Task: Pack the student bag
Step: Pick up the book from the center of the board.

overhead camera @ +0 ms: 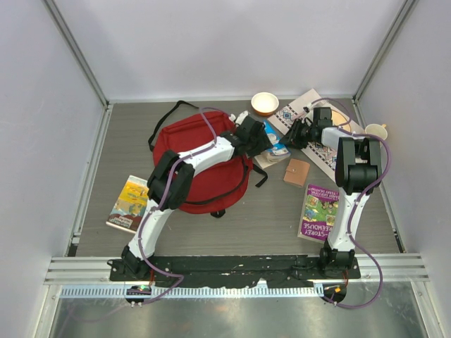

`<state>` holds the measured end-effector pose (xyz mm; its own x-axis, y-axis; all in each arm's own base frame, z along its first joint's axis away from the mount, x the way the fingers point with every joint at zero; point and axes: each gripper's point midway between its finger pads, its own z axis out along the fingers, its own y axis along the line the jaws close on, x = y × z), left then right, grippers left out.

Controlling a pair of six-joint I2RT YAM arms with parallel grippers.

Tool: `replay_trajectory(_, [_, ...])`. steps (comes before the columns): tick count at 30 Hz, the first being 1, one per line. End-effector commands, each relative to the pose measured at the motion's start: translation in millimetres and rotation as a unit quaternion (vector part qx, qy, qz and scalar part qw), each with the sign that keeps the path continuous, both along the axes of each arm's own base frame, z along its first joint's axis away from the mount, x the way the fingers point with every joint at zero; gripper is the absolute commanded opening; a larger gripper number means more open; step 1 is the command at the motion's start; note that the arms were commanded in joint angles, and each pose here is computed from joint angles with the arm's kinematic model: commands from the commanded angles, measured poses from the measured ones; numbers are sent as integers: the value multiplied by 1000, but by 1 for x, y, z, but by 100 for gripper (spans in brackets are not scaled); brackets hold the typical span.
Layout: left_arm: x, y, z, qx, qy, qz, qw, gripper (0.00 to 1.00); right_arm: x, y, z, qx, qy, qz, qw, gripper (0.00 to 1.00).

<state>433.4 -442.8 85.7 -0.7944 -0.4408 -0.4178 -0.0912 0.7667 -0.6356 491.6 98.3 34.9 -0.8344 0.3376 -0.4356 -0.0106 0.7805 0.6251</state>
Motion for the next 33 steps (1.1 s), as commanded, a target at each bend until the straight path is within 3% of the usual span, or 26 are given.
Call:
replay_trajectory(1, [4,-31,53,-86,-45,-20,995,61,-27,30,20,34,19,47,998,34])
replay_trajectory(5, [3,-30,38,-82,-25,-18,996,52,-28,30,19,35,21,48,998,34])
replay_trajectory(8, [-1,-30,28,-81,-9,-25,996,38,-29,30,19,35,23,48,998,34])
replay_trajectory(9, [-2,-30,29,-82,-9,-26,996,29,-28,29,20,35,21,47,998,34])
replay_trajectory(14, [-5,-30,31,-85,-11,-34,996,0,-28,29,24,36,20,42,998,34])
replay_trajectory(15, [-8,-32,34,-90,-10,-44,995,0,-27,29,28,35,15,41,998,35])
replay_trajectory(19, [-12,-40,57,-111,-42,-85,989,0,-21,23,49,27,-9,14,1000,55])
replay_trajectory(22, [-16,-39,83,-118,-70,-105,985,0,-19,18,71,20,-31,1,999,65])
replay_trajectory(33, [-49,-17,192,-135,-199,-180,954,0,-38,8,148,23,-101,-65,992,72])
